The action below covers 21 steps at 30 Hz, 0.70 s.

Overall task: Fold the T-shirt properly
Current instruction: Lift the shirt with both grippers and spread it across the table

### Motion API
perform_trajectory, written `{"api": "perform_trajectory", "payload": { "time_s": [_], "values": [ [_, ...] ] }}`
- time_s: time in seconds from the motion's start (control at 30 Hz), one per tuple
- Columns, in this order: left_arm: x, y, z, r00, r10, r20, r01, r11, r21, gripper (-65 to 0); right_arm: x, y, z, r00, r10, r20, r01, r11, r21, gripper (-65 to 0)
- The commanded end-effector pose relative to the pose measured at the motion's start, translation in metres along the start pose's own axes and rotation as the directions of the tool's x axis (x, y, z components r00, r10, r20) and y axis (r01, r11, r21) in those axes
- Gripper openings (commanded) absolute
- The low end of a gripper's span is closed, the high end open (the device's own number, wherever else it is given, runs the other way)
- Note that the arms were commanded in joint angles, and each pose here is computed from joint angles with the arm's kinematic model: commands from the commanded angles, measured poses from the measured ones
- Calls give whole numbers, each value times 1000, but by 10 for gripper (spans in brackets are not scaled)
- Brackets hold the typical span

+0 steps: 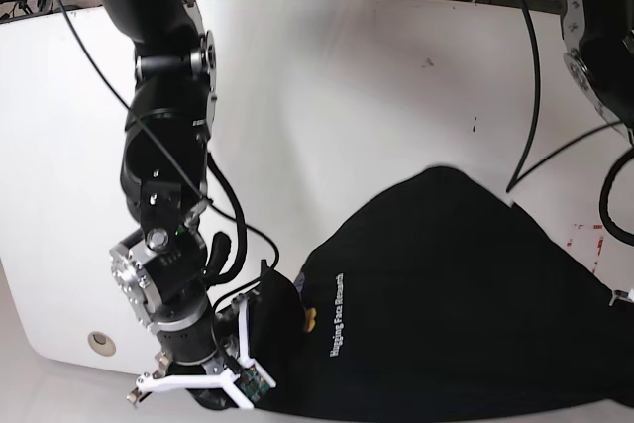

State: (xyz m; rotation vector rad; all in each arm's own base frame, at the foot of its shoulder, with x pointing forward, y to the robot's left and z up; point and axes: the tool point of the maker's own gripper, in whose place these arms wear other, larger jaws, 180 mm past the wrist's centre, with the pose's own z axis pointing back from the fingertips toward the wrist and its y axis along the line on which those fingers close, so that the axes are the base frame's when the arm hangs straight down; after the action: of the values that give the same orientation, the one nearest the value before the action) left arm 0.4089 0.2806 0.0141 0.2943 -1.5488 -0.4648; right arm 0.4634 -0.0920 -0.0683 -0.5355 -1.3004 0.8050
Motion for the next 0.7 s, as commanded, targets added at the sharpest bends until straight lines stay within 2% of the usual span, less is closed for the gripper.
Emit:
{"api": "perform_trajectory", "payload": {
  "time_s": [0.0, 0.2, 0.33, 0.43, 0.53, 0.67],
  "values": [
    [40, 20, 6, 995, -61, 85, 57, 997, 51, -650, 18, -37, 3, 999, 15, 29, -12, 996, -86, -650],
    [89, 52, 6, 982, -68, 174, 52, 994, 97, -650, 49, -92, 5, 997, 40, 68, -27, 983, -181, -650],
    [98, 55, 3, 981, -72, 182, 56, 994, 94, -650, 50, -102, 7, 997, 49, 65, -35, 979, -202, -650],
    [87, 49, -1, 985, -66, 160, 54, 996, 76, -650, 31, -94, 4, 999, 51, 18, -47, 981, -186, -650],
    [70, 39, -5, 991, -61, 122, 55, 997, 51, -650, 9, -68, -2, 999, 44, -22, -47, 990, -131, -650],
    [28, 15, -15, 999, -43, 29, 43, 999, -12, -650, -23, -20, 1, 997, 38, -65, -41, 998, -48, -650]
  ]
}}
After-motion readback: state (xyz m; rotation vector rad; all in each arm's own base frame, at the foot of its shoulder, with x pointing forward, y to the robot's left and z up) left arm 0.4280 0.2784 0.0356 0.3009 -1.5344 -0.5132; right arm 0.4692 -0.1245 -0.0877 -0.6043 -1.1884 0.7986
